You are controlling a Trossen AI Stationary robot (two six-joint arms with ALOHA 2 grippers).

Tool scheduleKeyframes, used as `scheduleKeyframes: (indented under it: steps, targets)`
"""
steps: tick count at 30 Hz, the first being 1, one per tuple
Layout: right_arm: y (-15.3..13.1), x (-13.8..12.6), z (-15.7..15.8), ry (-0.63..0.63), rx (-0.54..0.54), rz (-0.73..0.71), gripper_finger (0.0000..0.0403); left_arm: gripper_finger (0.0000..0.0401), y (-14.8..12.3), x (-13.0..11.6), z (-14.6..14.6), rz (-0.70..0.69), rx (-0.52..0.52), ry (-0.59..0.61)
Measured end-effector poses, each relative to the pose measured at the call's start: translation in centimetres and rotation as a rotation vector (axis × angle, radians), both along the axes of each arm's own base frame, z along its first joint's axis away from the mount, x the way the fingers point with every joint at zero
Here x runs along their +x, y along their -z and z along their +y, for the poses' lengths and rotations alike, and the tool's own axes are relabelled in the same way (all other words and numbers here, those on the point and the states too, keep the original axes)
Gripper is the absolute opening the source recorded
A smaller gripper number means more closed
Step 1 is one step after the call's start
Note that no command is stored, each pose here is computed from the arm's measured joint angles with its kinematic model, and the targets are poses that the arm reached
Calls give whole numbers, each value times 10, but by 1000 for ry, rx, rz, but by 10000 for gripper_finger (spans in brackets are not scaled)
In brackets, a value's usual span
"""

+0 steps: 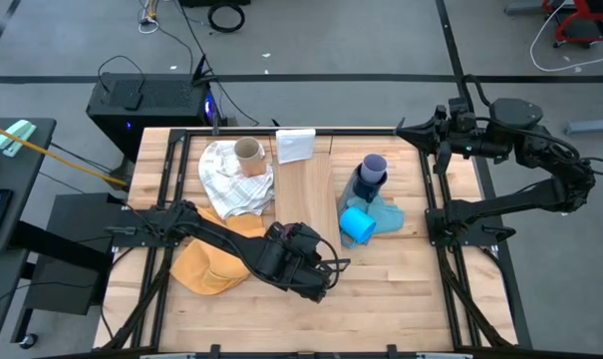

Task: Stack small to large cups/mugs on shelf
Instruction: Put the brown cup on the shelf

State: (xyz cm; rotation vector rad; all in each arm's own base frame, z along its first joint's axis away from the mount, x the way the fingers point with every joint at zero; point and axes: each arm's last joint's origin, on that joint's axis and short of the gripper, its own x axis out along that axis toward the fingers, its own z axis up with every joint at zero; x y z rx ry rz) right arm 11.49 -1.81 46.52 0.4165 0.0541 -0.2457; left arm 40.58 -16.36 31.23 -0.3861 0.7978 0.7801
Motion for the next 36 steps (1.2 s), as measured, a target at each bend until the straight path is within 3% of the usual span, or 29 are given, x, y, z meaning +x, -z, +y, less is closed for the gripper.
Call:
scheduleKeyframes:
  steps: [11,27,30,36]
  targets:
    - [1,1,0,0,0,11,15,161,-31,-8,10,-97,32,26]
    - [2,7,-1,-8,-33,34,15,137,-105,-19,70,-277,145,118]
    - [2,6,-1,-9,-46,34,15,132,-114,-23,83,-273,142,146]
    - [1,5,-1,-11,-65,26,15,120,-110,-34,124,-83,175,131]
